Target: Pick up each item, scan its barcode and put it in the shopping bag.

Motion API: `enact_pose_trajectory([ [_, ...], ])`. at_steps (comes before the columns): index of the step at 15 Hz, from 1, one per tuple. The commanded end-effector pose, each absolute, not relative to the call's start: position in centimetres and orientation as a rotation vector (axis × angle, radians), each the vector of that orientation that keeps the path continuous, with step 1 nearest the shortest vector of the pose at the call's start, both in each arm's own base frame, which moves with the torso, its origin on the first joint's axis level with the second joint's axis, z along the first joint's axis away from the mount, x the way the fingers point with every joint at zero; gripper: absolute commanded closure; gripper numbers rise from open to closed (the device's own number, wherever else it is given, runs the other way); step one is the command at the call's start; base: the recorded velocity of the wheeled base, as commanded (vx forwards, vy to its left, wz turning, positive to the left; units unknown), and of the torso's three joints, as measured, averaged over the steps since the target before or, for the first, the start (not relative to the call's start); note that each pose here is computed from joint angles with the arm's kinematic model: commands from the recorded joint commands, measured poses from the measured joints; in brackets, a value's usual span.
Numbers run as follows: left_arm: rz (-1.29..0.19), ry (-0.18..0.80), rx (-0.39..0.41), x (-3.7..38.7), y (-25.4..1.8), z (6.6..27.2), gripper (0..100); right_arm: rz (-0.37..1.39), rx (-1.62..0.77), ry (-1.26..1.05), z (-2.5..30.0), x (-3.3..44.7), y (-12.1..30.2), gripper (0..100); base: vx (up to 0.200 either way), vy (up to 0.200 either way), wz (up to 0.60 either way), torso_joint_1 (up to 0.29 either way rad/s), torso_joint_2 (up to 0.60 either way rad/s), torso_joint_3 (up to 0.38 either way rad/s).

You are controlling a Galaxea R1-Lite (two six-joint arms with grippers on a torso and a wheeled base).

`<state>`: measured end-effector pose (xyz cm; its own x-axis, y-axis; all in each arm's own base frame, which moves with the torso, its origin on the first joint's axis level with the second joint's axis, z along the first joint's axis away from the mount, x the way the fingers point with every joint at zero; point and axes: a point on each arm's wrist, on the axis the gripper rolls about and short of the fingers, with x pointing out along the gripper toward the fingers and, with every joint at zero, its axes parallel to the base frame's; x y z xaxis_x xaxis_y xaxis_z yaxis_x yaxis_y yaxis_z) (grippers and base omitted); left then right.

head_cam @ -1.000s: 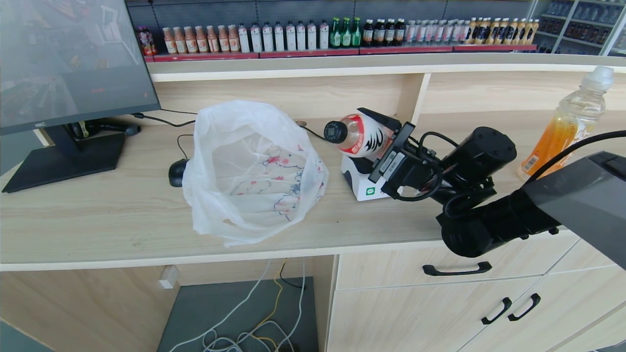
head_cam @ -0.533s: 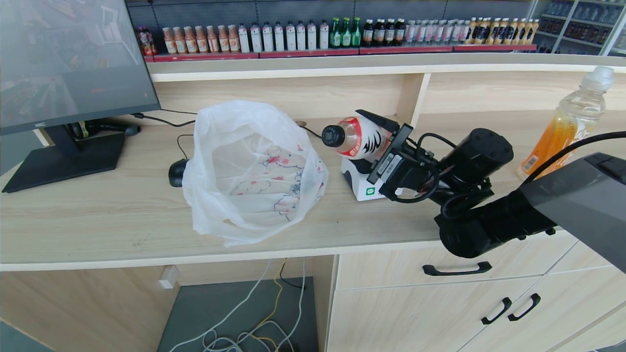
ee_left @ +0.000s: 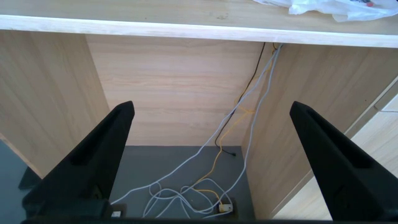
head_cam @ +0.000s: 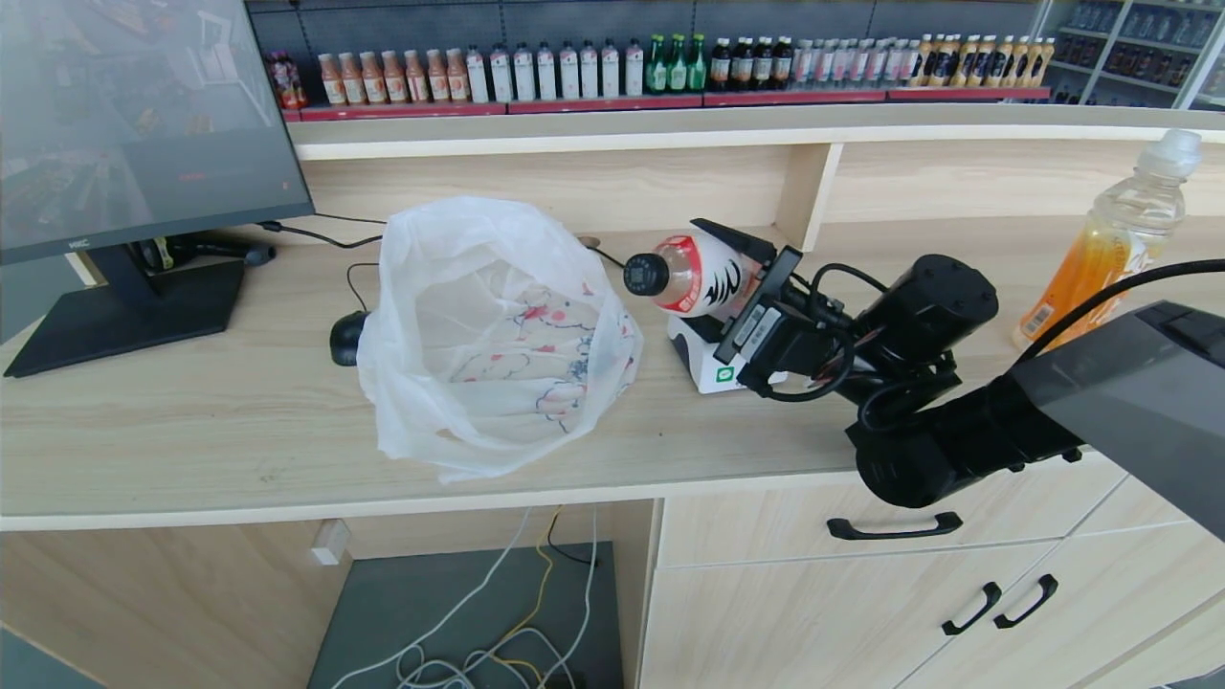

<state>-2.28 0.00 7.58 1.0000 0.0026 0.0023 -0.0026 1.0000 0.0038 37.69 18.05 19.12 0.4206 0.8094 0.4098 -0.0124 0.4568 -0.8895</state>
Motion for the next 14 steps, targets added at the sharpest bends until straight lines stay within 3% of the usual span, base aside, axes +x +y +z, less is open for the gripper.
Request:
enact_pose_trajectory([
  [1, 0.003, -0.003, 0.005, -2.3, 0.0, 7.6, 0, 0.631, -0.966, -1.014, 19.1, 37.6, 18.2, 100, 0.0, 0.0, 0.0, 0.0, 0.0, 0.0],
  [7, 0.003, -0.003, 0.005, -2.3, 0.0, 7.6, 0, 0.627, -0.954, -1.053, 20.5, 36.6, 18.7, 100, 0.0, 0.0, 0.0, 0.0, 0.0, 0.0],
  [14, 0.002, -0.003, 0.003, -2.3, 0.0, 7.6, 0, 0.622, -0.896, -1.142, 25.9, 32.3, 19.9, 100, 0.0, 0.0, 0.0, 0.0, 0.0, 0.0],
])
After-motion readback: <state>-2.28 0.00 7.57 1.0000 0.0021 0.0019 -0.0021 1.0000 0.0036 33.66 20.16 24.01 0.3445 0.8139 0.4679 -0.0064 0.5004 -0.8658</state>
